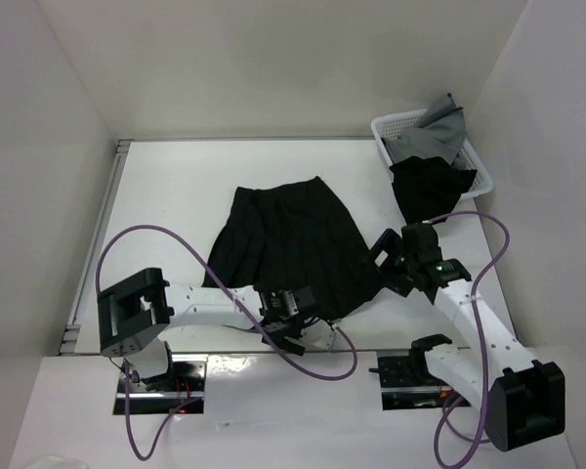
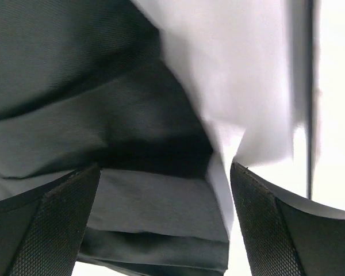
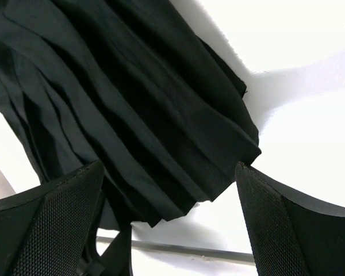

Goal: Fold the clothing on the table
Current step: Flatten the skirt out

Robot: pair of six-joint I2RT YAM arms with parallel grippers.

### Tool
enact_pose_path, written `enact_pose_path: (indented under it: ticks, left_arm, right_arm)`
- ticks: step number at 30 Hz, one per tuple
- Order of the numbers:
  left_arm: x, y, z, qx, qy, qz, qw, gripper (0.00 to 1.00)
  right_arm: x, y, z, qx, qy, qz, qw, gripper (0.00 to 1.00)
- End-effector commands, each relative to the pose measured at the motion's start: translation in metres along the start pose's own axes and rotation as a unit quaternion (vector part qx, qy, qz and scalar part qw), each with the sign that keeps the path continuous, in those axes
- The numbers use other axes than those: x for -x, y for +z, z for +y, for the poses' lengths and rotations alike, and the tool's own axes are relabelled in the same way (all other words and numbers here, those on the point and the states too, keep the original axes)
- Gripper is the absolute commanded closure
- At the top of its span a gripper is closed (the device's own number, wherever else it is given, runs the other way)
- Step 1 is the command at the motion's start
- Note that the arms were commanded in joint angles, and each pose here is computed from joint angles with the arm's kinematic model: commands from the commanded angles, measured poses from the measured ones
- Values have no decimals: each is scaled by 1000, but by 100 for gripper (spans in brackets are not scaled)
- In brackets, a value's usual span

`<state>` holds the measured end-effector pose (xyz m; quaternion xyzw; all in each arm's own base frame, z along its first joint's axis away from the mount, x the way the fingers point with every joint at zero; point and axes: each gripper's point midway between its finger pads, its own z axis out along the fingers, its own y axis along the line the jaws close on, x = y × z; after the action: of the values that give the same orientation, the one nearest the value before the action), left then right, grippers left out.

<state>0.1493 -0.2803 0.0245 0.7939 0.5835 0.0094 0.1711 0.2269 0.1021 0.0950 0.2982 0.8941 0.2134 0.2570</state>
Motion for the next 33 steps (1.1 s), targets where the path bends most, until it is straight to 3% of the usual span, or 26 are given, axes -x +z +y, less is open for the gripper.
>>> enact_pose_path:
  ticks: [1,4,8,10,12,18,22,28,29,33]
  left_arm:
    - [-6,19,6,31,-20,12,999,0]
    - [-8,30,18,63,-33,13,997,7]
    - [5,25,22,51,-42,-31,997,32]
    - [-1,28,15,35,-39,-19,998,59]
    - [-1,32,10,27,-55,-18,998,100]
    - [3,-21,21,-8,-89,-45,995,100]
    - [-2,-68,51,39,-103,-75,991,100]
    - [-7,-61,44,28,-110,-63,992,97]
    - [-8,-57,42,23,-114,-57,992,67]
    - [-15,-55,33,17,-131,-52,990,21]
  right_arm:
    - [12,2,13,16,-14,-21,1000,1]
    - [13,2,15,16,-19,-21,999,1]
    - [15,-2,14,17,-19,-28,999,1]
    - [15,-2,14,17,-19,-28,999,1]
    - [16,0,12,10,-18,-29,999,1]
    - [21,5,1,-37,-27,-32,998,1]
    - [22,19,-8,-62,-22,-33,997,1]
    - [17,46,-23,-94,-33,-14,995,1]
    - [18,51,-23,-95,-38,-13,995,1]
    - [13,66,-29,-115,-46,11,992,1]
